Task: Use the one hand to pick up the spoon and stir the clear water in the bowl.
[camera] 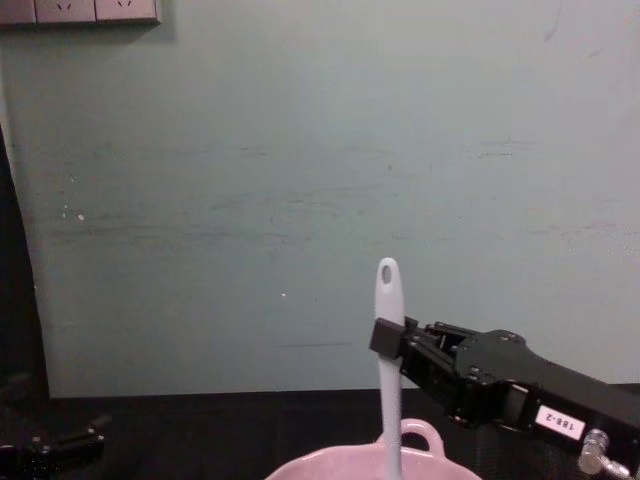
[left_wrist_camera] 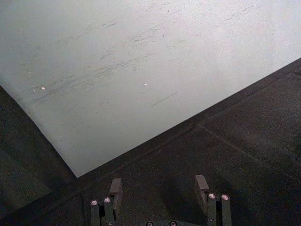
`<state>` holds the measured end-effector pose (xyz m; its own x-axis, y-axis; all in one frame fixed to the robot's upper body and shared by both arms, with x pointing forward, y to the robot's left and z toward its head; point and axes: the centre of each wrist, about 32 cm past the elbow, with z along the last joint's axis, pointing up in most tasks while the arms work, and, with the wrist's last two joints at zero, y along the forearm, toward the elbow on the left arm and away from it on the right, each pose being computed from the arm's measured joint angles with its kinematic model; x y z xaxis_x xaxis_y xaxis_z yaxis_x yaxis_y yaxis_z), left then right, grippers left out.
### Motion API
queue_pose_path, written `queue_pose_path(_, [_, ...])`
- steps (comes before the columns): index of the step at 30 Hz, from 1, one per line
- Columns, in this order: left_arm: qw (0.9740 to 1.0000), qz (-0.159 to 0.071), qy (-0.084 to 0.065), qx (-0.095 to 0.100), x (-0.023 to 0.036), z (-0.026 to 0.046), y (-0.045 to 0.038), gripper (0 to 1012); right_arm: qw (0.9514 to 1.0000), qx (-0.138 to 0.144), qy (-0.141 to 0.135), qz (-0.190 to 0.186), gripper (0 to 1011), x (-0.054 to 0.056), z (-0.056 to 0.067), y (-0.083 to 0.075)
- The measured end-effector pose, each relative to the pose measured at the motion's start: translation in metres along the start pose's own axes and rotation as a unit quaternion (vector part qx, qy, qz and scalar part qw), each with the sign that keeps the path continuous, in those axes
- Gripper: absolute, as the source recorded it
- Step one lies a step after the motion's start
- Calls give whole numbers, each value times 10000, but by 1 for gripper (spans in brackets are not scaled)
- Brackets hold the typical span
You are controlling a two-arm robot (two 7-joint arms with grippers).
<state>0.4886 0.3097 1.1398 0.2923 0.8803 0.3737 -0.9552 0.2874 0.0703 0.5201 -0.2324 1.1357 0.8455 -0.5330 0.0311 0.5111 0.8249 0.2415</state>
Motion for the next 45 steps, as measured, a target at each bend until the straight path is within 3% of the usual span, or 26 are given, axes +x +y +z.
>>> queue_pose_path(6, [10000,0,0,0,0,0,0,1011,9994,60,221,240,112,-95,-22,111])
queue_pose_path(9, [10000,0,0,0,0,0,0,1011,9993,85,269,240,112,-85,-52,177])
queue_pose_path(15, [10000,0,0,0,0,0,0,1011,9996,170,207,104,112,8,-162,399])
queue_pose_path(22, [10000,0,0,0,0,0,0,1011,9987,230,-245,-379,112,197,-222,527])
queue_pose_path(28, [10000,0,0,0,0,0,0,1011,9956,193,-638,-663,112,320,-137,430])
queue_pose_path(34, [10000,1,0,0,0,0,0,1011,9959,1,-648,-636,112,337,-5,242])
queue_pose_path(37, [10000,0,0,0,0,0,0,1011,9972,-119,-531,-522,112,293,64,143])
queue_pose_path(41, [10000,0,0,0,0,0,0,1011,9989,-353,-133,-277,112,166,137,37])
queue_pose_path(45, [10000,1,0,0,1,0,0,1011,9987,-489,120,-74,112,69,156,27])
